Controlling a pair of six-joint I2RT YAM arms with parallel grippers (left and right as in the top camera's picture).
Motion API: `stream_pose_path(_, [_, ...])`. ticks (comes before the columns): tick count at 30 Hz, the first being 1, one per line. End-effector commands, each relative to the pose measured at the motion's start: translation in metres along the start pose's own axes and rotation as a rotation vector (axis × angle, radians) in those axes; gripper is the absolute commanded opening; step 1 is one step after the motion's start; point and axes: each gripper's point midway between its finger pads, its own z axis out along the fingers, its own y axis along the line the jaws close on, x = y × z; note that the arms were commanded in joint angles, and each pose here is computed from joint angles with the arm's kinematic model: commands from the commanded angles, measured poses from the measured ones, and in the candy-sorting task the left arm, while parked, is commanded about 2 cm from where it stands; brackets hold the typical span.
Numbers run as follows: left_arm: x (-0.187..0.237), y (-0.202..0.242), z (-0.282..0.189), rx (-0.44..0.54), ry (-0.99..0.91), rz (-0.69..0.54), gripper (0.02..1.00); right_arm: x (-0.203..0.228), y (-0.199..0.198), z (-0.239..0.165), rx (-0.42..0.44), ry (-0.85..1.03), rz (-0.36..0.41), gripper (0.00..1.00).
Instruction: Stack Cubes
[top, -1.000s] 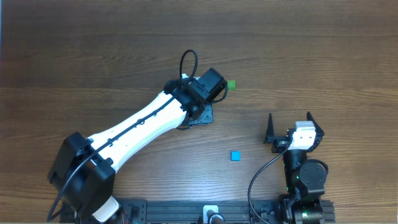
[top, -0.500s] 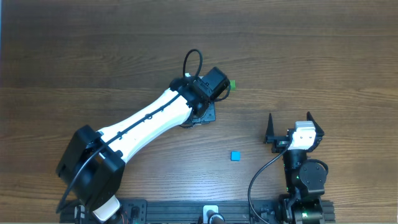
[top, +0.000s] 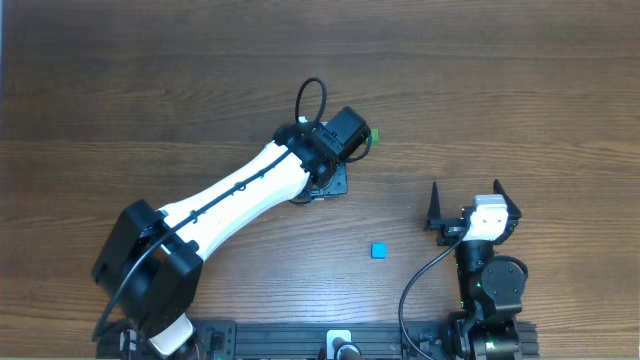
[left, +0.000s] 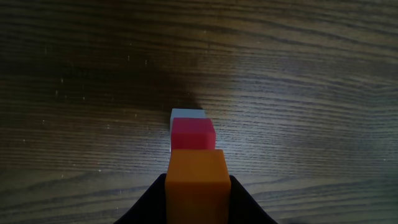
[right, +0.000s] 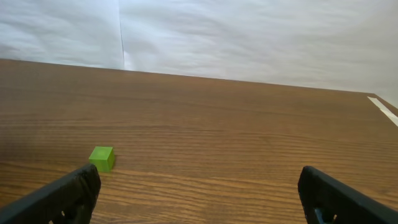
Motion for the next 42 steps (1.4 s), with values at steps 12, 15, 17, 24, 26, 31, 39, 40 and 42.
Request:
stream_pose_path(12, [-0.007,0.002,0.014,-0.033,0.002,-0.012,0.042,0.002,0.0,0.0,-0.002,0.0,-0.001,0.991])
stream_pose_path(15, [-0.007,0.002,0.014,-0.033,0.001,-0.012,0.04,0.002,0.0,0.0,-0.002,0.0,-0.001,0.991])
stream_pose_path(17, [-0.007,0.002,0.014,-0.031,0.0,-0.012,0.04,0.002,0.0,0.0,-0.002,0.0,-0.001,0.993])
stream_pose_path(24, [-0.007,0.001,0.014,-0.031,0.0,-0.012,0.185,0.002,0.0,0.0,-0.002,0.0,-0.001,0.991])
stream_pose_path(26, [-0.007,0.001,0.014,-0.031,-0.001,-0.012,0.275,0.002,0.0,0.0,-0.002,0.0,0.0,0.993])
stream_pose_path(31, [-0.007,0.001,0.014,-0.031,-0.001,-0.012,0.386,0.002,0.0,0.0,-0.002,0.0,0.0,0.991])
stream_pose_path(39, [-0.009,0.001,0.01,-0.029,-0.016,-0.012,0.715,0.002,0.0,0.0,-0.002,0.0,-0.001,0.991])
stream_pose_path(40, [-0.011,0.001,0.006,-0.026,-0.027,-0.012,0.801,0.002,0.0,0.0,-0.002,0.0,-0.001,0.991])
stream_pose_path(42, [-0.016,-0.001,-0.006,-0.002,-0.06,-0.016,0.936,0.002,0.0,0.0,-0.002,0.0,-0.001,0.993])
